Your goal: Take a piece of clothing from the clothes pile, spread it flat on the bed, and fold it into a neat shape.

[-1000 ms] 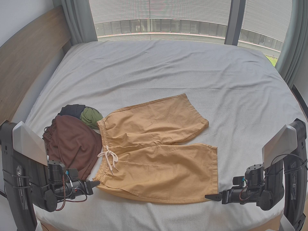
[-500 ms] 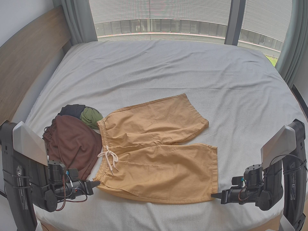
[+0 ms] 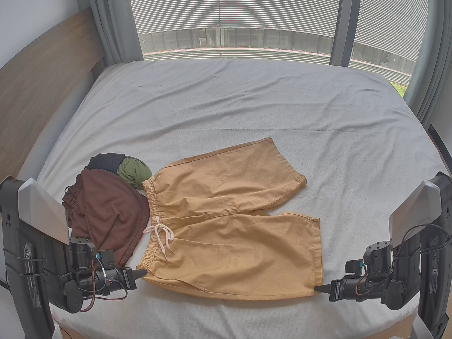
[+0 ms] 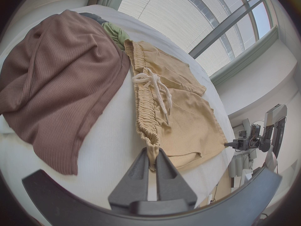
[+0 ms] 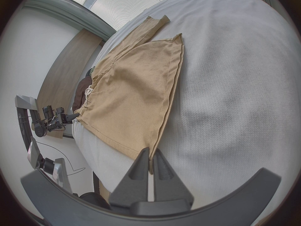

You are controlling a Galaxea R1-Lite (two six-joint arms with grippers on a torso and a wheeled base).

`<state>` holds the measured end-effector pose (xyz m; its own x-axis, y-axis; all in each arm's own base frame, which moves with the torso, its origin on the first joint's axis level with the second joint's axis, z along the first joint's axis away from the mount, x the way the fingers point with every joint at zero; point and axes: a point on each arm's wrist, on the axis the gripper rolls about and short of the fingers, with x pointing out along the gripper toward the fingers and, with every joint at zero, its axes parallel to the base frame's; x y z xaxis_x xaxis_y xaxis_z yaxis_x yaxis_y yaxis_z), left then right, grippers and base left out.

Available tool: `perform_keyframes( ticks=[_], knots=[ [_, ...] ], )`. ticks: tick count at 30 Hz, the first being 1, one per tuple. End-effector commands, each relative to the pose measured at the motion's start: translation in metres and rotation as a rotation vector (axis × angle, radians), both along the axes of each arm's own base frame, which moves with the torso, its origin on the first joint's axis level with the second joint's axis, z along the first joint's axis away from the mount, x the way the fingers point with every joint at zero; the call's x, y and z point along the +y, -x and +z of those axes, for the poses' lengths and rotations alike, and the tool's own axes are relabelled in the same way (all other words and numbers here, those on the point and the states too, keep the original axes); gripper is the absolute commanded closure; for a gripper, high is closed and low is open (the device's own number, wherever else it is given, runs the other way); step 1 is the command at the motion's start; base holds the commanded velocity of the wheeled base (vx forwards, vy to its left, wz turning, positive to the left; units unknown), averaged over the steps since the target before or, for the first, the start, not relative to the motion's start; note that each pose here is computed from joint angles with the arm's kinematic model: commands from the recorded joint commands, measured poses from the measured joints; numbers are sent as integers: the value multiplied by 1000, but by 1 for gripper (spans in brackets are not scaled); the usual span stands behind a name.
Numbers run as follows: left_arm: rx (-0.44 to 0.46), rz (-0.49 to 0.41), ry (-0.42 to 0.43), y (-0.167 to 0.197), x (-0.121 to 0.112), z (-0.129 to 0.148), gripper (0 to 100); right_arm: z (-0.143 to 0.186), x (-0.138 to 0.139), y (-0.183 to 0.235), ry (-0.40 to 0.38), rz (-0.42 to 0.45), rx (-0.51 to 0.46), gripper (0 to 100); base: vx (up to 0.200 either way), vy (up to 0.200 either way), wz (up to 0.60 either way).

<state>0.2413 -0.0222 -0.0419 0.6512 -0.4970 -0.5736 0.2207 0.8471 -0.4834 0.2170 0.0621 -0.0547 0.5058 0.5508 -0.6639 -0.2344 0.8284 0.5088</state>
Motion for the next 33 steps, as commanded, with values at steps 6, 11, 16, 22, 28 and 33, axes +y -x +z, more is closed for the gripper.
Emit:
perform_keyframes(
  ticks=[6,11,16,22,28,33],
  knots=[
    [46,-41,-13,18,1,1,100,8,-3,10,10,8,7,100,0,0,0],
    [40,-49,-15,18,1,1,100,12,-3,11,9,12,-8,100,0,0,0],
    [-26,-54,-8,6,-1,7,100,28,-2,6,-18,6,-84,100,0,0,0],
    [-97,-30,39,-5,-6,24,100,51,0,-4,-57,-3,-204,100,0,0,0],
    [-122,-23,68,-9,-10,33,100,59,3,-13,-88,-21,-250,100,0,0,0],
    [-145,-16,75,-14,-10,36,100,64,4,-26,-100,-27,-307,100,0,0,0]
  ],
)
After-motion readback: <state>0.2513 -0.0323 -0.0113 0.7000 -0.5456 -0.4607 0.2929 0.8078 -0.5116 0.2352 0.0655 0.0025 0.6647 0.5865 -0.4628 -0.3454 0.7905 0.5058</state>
